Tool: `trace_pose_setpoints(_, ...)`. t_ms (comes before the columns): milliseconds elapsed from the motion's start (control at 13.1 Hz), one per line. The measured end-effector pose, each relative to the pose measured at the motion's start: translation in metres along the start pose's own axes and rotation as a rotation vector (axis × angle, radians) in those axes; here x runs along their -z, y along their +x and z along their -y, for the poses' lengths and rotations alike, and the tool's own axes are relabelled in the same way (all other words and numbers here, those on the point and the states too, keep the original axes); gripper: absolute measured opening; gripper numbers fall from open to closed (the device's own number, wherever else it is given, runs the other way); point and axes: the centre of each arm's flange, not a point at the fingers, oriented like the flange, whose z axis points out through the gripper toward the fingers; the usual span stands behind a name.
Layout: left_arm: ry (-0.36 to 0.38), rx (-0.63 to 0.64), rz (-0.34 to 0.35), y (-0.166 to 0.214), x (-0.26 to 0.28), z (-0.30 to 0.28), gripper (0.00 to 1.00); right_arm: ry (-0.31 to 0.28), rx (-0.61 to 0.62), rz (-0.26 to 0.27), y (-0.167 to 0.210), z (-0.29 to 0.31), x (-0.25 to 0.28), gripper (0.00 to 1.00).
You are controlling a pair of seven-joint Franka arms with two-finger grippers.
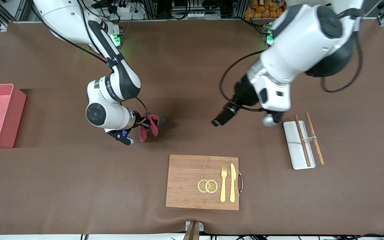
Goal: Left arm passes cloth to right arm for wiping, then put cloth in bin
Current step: 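Release the cloth from the left gripper while the right gripper pulls away, then wipe the table with the cloth held in the right gripper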
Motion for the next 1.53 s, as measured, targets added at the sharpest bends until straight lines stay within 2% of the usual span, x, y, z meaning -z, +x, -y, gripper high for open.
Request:
trace_pose_setpoints(153, 0.089, -0.107, 0.007, 0.052, 0.021, 0.030, 1.00, -0.008, 0.068, -0.009, 0.021, -0.031, -0.011, 0.04)
trace_pose_setpoints(383, 0.235, -0.263, -0.046, 0.109, 0.045, 0.069, 1.00, -0.003, 0.191, -0.023, 0.090, -0.117, 0.006, 0.04)
trace_pose_setpoints(536, 0.306, -0.343, -0.072, 0.124, 0.055, 0.084, 1.00, -0.056, 0.300, -0.055, 0.132, -0.185, 0.021, 0.04)
trace_pose_setpoints(689, 0.327, -0.391, -0.077, 0.137, 0.070, 0.096, 1.00, -0.117, 0.416, -0.089, 0.162, -0.241, 0.035, 0.04)
trace_pose_setpoints(919, 0.341, -0.456, -0.073, 0.158, 0.103, 0.118, 1.00, -0.130, 0.577, -0.137, 0.196, -0.319, 0.059, 0.04)
trace_pose_setpoints(1072, 0.342, -0.493, -0.081, 0.161, 0.120, 0.126, 1.00, -0.152, 0.696, -0.183, 0.215, -0.371, 0.080, 0.04)
trace_pose_setpoints(1225, 0.339, -0.513, -0.092, 0.152, 0.129, 0.125, 1.00, -0.214, 0.793, -0.216, 0.229, -0.404, 0.108, 0.04)
trace_pose_setpoints(1302, 0.340, -0.519, -0.095, 0.146, 0.134, 0.125, 1.00, -0.239, 0.816, -0.221, 0.231, -0.401, 0.115, 0.04)
trace_pose_setpoints(1532, 0.348, -0.553, -0.097, 0.138, 0.147, 0.128, 1.00, -0.238, 0.771, -0.201, 0.216, -0.332, 0.098, 0.04)
